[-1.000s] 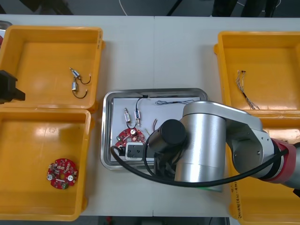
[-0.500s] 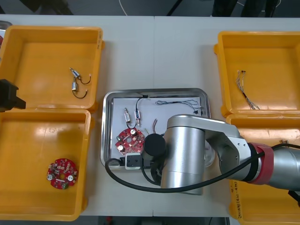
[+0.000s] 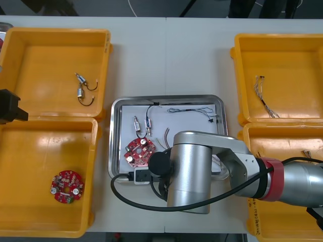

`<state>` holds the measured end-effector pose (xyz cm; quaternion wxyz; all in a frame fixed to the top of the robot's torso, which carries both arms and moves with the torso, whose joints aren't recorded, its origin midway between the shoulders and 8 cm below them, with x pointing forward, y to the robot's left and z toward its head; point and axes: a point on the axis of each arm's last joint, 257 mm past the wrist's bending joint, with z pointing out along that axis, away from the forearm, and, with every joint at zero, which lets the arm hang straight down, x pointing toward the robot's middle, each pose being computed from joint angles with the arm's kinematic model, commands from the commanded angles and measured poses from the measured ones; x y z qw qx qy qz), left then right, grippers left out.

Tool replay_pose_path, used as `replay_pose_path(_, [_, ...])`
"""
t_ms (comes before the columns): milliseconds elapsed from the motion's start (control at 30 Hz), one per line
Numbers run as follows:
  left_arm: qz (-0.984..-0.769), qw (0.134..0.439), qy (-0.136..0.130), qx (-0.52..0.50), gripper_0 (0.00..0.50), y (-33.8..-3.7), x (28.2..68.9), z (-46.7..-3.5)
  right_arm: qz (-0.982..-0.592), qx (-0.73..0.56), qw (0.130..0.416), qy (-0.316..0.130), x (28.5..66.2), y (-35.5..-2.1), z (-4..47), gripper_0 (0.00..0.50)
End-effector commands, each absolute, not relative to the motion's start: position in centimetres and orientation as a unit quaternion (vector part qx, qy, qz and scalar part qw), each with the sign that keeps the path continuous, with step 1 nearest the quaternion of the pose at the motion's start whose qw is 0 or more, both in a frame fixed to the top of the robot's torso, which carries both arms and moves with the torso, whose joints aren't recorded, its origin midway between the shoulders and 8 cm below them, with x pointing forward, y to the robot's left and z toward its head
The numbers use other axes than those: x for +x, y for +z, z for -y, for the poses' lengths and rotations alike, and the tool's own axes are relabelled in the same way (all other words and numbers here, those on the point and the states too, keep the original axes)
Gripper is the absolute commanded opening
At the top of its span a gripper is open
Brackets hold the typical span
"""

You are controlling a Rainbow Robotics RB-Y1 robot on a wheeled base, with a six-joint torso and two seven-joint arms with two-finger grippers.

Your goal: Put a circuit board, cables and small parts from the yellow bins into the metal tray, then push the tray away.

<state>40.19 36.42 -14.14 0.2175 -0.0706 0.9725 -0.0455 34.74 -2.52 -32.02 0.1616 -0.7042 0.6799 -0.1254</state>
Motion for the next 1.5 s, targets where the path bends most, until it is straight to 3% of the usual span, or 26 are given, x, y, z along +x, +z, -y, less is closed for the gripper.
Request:
replay_pose_path(33, [-0.973,0.232,-0.005,-0.008,0.500,-12.7,39.7,-38.3,-0.663,-0.716,0.182,-0.124,34.7,-31.1,0.6,0.500])
replay_pose_path(167, [-0.973,0.232,-0.004,-0.007,0.500,-12.7,39.7,-38.3,-0.663,-0.716,0.182,-0.122,34.6,-31.1,0.4,0.500])
replay_pose_path(233, [-0.973,0.232,-0.005,-0.007,0.500,-12.7,39.7,-38.3,-0.664,-0.715,0.183,-0.122,34.6,-31.0,0.3,0.421])
replay_pose_path(300, [-0.973,0.232,-0.004,-0.007,0.500,-12.7,39.7,-38.3,-0.663,-0.715,0.184,-0.119,34.4,-31.1,0.0,0.254])
replay_pose_path(367, [-0.973,0.232,-0.004,-0.007,0.500,-12.7,39.7,-38.3,-0.663,-0.716,0.185,-0.119,34.4,-30.9,-0.2,0.160])
replay_pose_path(400, [-0.973,0.232,-0.004,-0.007,0.500,-12.7,39.7,-38.3,-0.663,-0.716,0.186,-0.118,34.4,-30.9,-0.3,0.116])
replay_pose_path(500, [-0.973,0.232,-0.004,-0.007,0.500,-12.7,39.7,-38.3,-0.663,-0.714,0.188,-0.120,34.5,-30.8,-0.2,0.049])
replay_pose_path(1500, [-0.973,0.232,-0.004,-0.007,0.500,-12.7,39.7,-38.3,-0.647,-0.698,0.229,-0.205,41.6,-25.3,1.3,0.041])
